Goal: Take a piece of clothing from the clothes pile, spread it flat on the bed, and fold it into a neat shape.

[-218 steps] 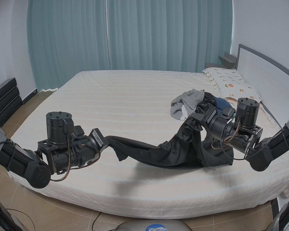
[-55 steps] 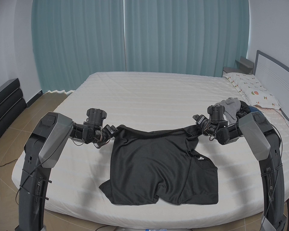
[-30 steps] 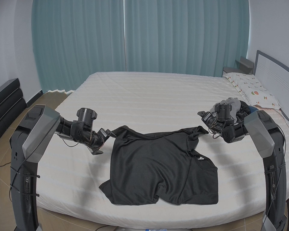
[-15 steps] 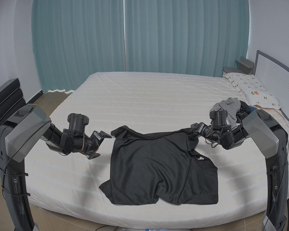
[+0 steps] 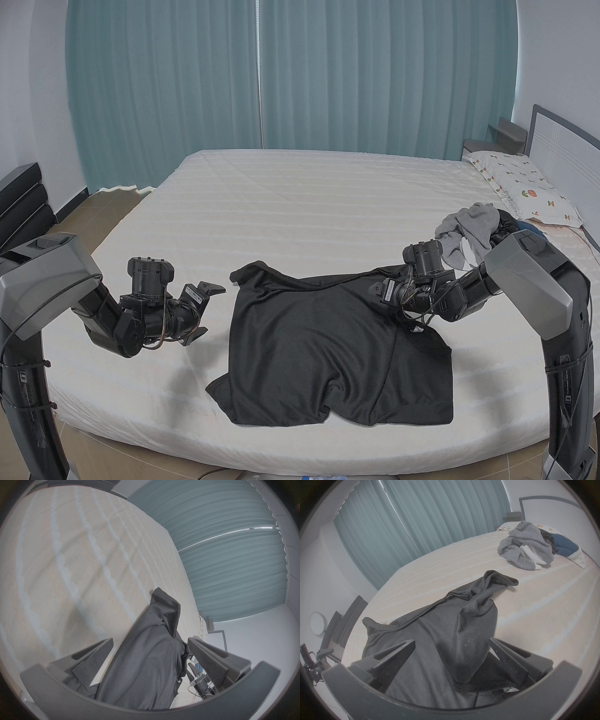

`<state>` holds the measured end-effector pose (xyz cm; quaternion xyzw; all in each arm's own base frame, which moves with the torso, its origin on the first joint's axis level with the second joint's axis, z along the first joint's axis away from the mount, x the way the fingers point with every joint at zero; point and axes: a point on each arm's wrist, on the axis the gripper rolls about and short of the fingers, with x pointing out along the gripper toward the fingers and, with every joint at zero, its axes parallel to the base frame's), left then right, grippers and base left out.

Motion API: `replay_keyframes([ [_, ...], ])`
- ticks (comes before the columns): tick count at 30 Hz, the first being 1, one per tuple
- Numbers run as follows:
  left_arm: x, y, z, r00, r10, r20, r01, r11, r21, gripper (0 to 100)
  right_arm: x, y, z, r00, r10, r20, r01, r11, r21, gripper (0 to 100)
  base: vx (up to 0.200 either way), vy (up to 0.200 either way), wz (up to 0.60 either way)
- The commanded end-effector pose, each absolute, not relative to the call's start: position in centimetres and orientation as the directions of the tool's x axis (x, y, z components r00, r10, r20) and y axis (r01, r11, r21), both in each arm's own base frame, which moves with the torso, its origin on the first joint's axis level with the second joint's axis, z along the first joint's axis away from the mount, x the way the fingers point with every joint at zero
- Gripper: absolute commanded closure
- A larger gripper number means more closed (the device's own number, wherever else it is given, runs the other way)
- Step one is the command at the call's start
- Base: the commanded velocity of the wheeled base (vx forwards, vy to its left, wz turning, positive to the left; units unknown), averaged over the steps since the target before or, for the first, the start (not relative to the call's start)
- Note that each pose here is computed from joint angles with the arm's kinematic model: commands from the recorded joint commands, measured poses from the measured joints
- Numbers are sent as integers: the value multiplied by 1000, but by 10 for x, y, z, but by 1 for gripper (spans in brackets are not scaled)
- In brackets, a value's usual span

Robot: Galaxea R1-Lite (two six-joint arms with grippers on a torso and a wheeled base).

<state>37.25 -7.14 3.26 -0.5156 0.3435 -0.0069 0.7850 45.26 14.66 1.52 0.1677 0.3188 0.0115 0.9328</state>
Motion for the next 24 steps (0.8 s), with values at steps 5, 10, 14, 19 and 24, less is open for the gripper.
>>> replay_keyframes([
  [5,370,-71,30,759,-364,-540,-352,468,-810,0,461,147,2,787,95,-610,103,954,281,100,0,0,0],
  [10,369,-70,29,756,-362,-545,-356,471,-807,0,463,139,1,787,70,-613,123,956,267,100,0,0,0],
  [14,367,-70,28,753,-362,-550,-356,479,-802,0,466,128,10,803,55,-593,141,950,278,100,0,0,0],
  [19,362,-75,25,739,-370,-562,-354,497,-792,0,474,91,37,836,13,-549,189,931,311,100,0,0,0],
  [24,361,-75,25,737,-371,-565,-356,498,-791,0,479,60,36,834,-29,-550,245,915,322,100,0,0,0],
])
